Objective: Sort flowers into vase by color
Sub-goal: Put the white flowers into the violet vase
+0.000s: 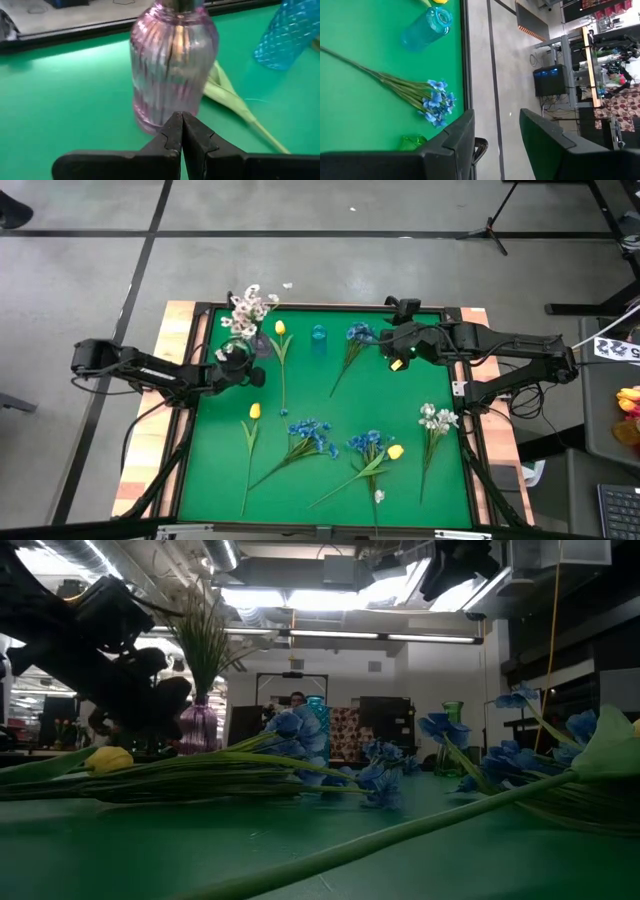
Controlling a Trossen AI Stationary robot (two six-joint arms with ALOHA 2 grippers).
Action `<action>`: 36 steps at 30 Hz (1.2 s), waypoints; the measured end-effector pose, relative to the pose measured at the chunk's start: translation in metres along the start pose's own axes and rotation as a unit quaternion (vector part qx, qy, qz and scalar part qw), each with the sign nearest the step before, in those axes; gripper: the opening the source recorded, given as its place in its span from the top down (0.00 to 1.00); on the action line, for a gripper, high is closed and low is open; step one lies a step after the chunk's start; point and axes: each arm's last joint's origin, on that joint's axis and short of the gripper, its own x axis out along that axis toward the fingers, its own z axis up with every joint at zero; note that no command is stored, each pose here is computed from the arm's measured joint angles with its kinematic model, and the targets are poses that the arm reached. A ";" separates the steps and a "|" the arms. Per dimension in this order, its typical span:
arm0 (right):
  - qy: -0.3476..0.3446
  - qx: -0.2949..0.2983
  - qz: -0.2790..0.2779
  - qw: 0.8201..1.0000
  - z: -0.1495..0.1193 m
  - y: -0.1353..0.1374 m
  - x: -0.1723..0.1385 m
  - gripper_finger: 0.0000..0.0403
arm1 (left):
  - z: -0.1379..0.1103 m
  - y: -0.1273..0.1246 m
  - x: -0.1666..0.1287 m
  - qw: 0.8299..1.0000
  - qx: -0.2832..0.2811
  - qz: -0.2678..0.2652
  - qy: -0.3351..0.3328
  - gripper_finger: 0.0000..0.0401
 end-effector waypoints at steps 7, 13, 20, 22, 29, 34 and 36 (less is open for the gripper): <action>0.000 0.000 0.000 1.000 0.000 0.000 0.000 0.61 | 0.000 -0.013 -0.011 0.998 -0.003 -0.065 -0.011 1.00; 0.000 0.000 0.000 1.000 0.000 0.000 0.000 0.61 | 0.023 -0.025 -0.024 0.994 0.012 -0.089 -0.070 1.00; 0.003 -0.002 0.002 1.000 -0.001 0.000 0.000 0.61 | 0.046 -0.024 -0.037 0.987 0.016 -0.103 -0.121 1.00; 0.006 -0.005 0.003 1.000 -0.001 0.001 0.000 0.61 | 0.049 -0.023 -0.042 0.985 0.012 -0.111 -0.130 1.00; 0.009 -0.006 0.004 1.000 -0.002 0.001 0.000 0.61 | 0.053 -0.027 -0.066 0.970 0.047 -0.180 -0.158 1.00; 0.009 -0.006 0.004 1.000 -0.002 0.001 0.000 0.61 | 0.050 -0.031 -0.084 0.955 0.068 -0.238 -0.165 1.00; 0.009 -0.006 0.004 1.000 -0.002 0.001 0.000 0.61 | 0.046 -0.033 -0.091 0.947 0.082 -0.265 -0.164 1.00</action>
